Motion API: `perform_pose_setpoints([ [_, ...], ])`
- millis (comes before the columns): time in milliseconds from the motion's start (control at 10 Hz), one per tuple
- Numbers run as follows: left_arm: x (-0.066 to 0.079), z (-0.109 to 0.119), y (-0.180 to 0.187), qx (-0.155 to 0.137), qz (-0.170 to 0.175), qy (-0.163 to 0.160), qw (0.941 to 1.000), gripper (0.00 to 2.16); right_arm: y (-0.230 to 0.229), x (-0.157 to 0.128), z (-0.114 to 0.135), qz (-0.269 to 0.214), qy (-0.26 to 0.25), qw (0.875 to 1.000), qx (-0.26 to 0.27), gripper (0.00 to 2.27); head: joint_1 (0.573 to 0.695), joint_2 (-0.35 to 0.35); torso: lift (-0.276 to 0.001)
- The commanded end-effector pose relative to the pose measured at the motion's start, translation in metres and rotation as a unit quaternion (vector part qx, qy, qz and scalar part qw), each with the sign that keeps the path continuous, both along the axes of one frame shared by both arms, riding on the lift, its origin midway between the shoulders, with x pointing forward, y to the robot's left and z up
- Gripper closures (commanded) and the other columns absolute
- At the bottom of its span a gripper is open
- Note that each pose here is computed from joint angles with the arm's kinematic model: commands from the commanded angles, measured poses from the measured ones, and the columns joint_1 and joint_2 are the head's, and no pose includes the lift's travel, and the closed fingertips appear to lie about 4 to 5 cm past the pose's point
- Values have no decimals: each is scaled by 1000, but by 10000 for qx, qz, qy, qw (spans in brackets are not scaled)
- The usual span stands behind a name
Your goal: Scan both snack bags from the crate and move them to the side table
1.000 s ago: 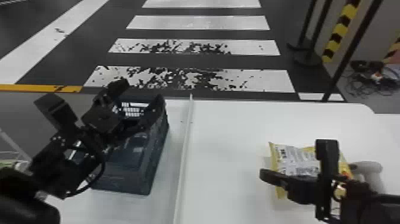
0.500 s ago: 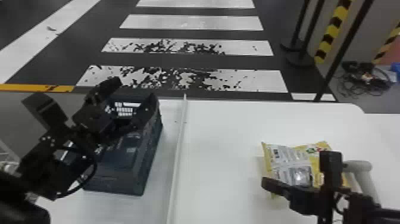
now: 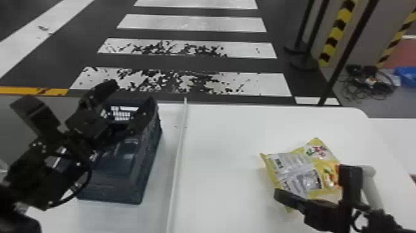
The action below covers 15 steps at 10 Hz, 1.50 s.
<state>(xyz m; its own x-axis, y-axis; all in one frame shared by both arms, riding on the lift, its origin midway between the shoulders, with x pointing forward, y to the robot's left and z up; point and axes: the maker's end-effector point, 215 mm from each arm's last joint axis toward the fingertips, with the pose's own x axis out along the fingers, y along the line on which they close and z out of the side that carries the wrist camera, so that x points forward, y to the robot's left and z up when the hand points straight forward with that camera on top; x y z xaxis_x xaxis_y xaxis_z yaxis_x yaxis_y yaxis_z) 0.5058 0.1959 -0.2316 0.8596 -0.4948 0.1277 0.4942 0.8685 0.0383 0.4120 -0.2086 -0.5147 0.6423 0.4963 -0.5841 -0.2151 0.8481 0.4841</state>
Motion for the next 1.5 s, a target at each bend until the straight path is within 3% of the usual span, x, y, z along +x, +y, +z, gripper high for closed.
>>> perform_pose_setpoints([
  [0, 1, -1, 1, -5, 8, 4, 10000, 33, -9, -5, 2, -65, -10, 10000, 7, 2135, 695, -13, -95],
  [700, 6, -1, -5, -32, -24, -4, 10000, 33, -44, -24, -2, -192, 148, 9996, -106, 2135, 695, -70, -95],
  [1200, 14, -2, -1, -93, 33, -29, 9999, 33, -37, -72, -14, -62, 455, 9989, 17, 2135, 695, -76, -95],
  [1400, 15, -1, -2, -104, 19, -45, 9999, 33, -48, -76, -15, -146, 480, 9987, -6, 2135, 695, -69, -95],
])
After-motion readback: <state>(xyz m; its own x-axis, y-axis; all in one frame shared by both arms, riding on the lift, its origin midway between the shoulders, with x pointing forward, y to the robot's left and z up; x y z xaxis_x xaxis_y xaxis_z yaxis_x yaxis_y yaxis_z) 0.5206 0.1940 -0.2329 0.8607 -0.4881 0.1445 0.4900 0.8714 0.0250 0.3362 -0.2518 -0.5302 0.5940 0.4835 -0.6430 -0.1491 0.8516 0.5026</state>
